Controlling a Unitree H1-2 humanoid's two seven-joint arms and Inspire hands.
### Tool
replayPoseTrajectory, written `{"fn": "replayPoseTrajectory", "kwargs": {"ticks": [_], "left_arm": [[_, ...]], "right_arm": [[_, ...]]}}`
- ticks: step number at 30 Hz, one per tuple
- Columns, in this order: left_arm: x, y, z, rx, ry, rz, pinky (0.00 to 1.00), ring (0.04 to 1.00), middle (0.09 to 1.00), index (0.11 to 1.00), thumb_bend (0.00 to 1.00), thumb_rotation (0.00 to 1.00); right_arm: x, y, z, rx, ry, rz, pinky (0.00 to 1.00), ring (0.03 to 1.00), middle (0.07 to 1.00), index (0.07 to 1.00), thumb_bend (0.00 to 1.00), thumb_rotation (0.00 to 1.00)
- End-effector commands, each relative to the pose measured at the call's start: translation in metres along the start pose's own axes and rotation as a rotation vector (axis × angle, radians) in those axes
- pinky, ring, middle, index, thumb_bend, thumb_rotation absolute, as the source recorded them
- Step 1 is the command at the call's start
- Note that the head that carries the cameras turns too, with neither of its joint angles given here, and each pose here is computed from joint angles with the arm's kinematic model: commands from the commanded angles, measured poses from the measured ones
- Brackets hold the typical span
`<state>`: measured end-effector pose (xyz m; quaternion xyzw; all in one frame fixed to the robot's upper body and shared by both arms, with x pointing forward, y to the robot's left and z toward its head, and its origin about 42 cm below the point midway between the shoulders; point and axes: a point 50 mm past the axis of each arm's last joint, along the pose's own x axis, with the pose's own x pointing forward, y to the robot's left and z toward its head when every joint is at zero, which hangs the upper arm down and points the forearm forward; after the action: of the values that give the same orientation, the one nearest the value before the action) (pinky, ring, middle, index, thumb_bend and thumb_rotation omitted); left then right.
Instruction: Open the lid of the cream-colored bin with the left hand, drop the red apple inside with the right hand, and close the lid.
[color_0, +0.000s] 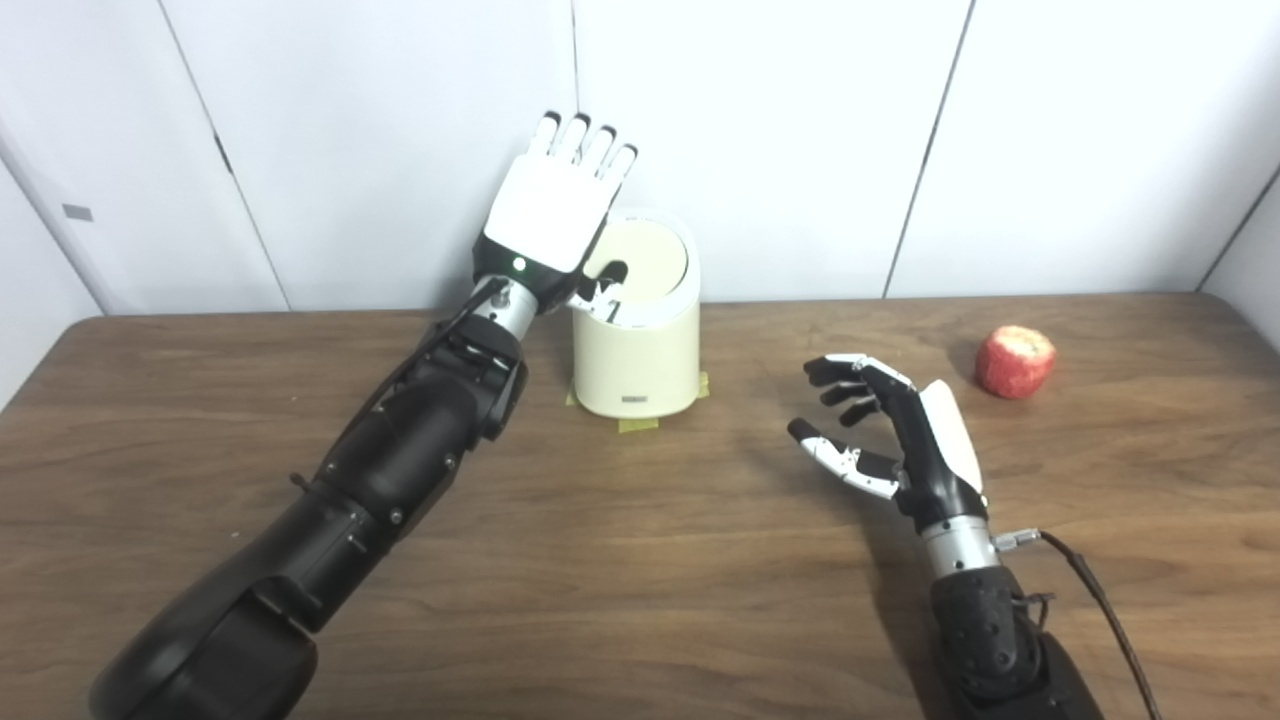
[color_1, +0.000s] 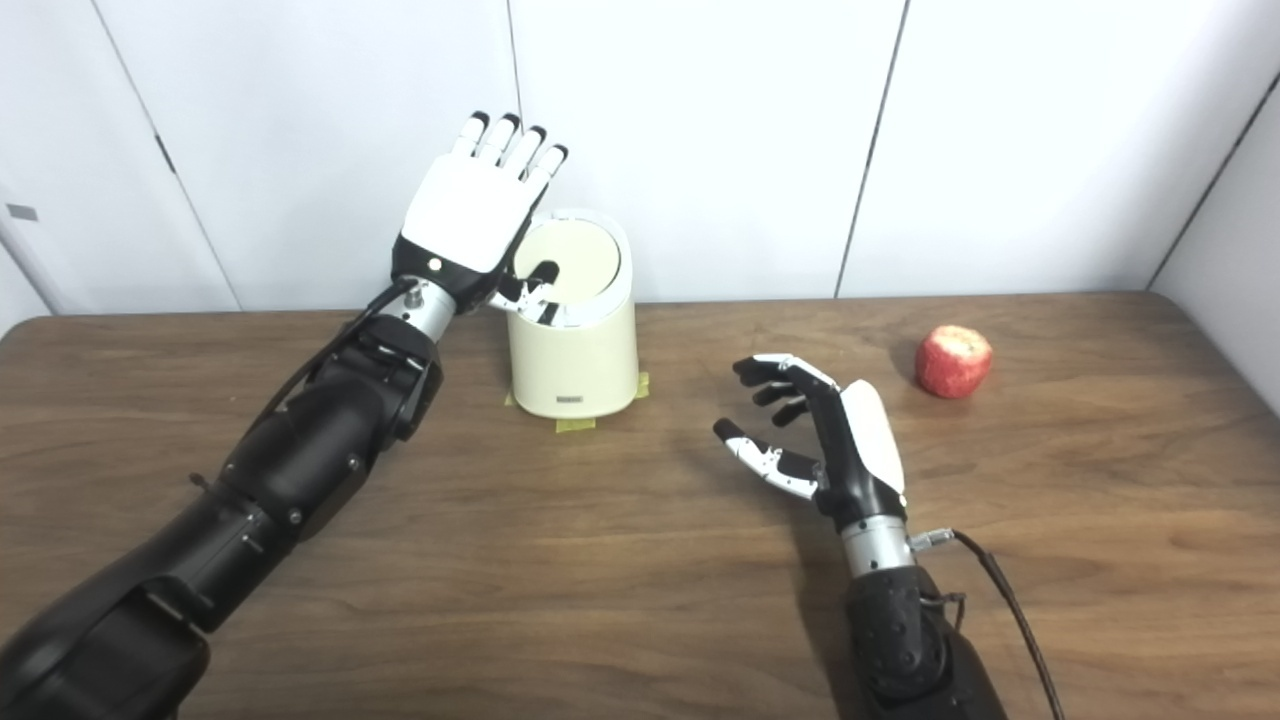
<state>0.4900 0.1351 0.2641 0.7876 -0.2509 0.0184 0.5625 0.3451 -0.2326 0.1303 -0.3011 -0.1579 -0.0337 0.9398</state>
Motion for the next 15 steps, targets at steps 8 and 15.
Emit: {"fn": "replayPoseTrajectory", "kwargs": {"ticks": [8, 15], "left_arm": [[0.012, 0.031, -0.028, -0.076, 0.24, 0.02, 1.0, 1.0, 1.0, 0.995, 0.57, 0.99], [0.008, 0.059, -0.047, -0.171, 0.328, 0.043, 1.0, 1.0, 0.993, 0.978, 0.5, 1.0]], "right_arm": [[0.004, 0.004, 0.007, 0.02, -0.025, -0.024, 0.48, 0.612, 0.663, 0.662, 0.29, 0.29], [0.004, 0.005, 0.008, 0.028, -0.025, -0.026, 0.46, 0.591, 0.653, 0.666, 0.29, 0.28]]}}
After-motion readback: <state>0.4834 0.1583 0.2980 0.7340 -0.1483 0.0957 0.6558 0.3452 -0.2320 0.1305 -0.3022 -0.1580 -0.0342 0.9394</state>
